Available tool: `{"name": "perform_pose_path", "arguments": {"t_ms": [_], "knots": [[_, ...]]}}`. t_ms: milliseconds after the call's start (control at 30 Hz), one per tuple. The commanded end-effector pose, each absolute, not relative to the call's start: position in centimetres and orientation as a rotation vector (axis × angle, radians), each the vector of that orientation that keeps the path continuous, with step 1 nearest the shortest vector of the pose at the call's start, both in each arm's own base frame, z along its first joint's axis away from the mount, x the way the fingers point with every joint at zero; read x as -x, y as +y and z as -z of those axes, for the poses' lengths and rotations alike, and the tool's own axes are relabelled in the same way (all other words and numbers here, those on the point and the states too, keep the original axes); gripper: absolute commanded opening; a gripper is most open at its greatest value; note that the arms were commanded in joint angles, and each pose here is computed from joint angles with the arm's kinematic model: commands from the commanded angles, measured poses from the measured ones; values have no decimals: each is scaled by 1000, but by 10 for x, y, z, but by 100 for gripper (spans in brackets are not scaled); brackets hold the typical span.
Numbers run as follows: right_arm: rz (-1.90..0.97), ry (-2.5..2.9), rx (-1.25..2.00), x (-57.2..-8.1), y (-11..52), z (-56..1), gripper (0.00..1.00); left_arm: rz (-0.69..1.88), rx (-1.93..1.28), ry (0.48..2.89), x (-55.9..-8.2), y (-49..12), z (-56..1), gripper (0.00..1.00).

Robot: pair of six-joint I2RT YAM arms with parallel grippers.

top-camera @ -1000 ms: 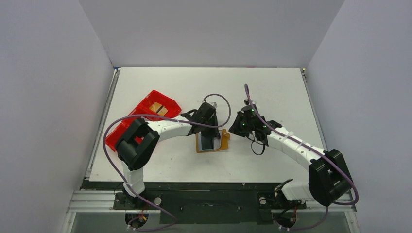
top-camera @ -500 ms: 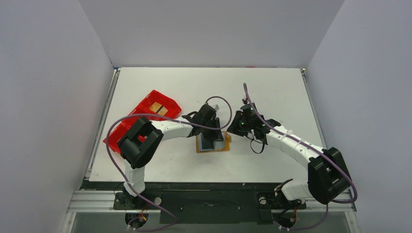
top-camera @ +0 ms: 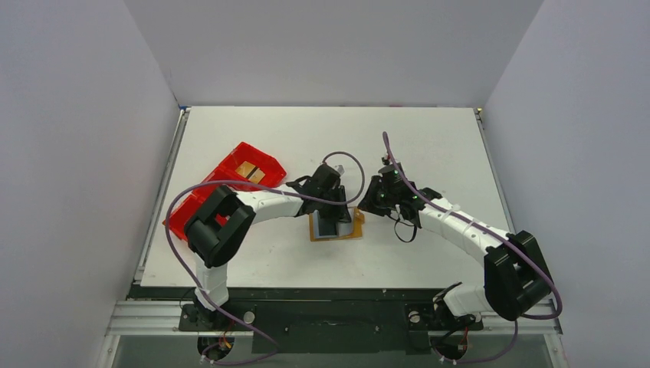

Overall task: Take the credit cards out of the card holder
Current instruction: Remove the credit card from the card holder.

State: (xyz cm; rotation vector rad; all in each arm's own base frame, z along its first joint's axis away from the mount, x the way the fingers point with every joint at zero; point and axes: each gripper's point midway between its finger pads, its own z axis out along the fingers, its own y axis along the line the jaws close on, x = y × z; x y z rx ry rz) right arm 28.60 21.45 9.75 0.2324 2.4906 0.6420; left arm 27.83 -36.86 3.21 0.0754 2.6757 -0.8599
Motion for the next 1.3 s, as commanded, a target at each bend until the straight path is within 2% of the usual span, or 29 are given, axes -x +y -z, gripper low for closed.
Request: {"name": "perform_pose_path", "arguments": {"t_ms": [0,433,600,867,1267], "knots": [[-669,2450,-204,-297,221,-114,13,849,-79,2558,-293,-362,-83,20],[-714,2447,-95,-298,257,-132,17,701,85,2541,-299,-290,-91,20],[-738,2493,-30,-294,286,-119,17,683,125,2552,-292,-269,-84,20],[-830,2570,4,-296,307,-88,17,703,120,2554,-290,-271,-83,20],[-811,2642,-52,-291,284,-40,18,715,82,2592,-289,-288,-66,20]]}}
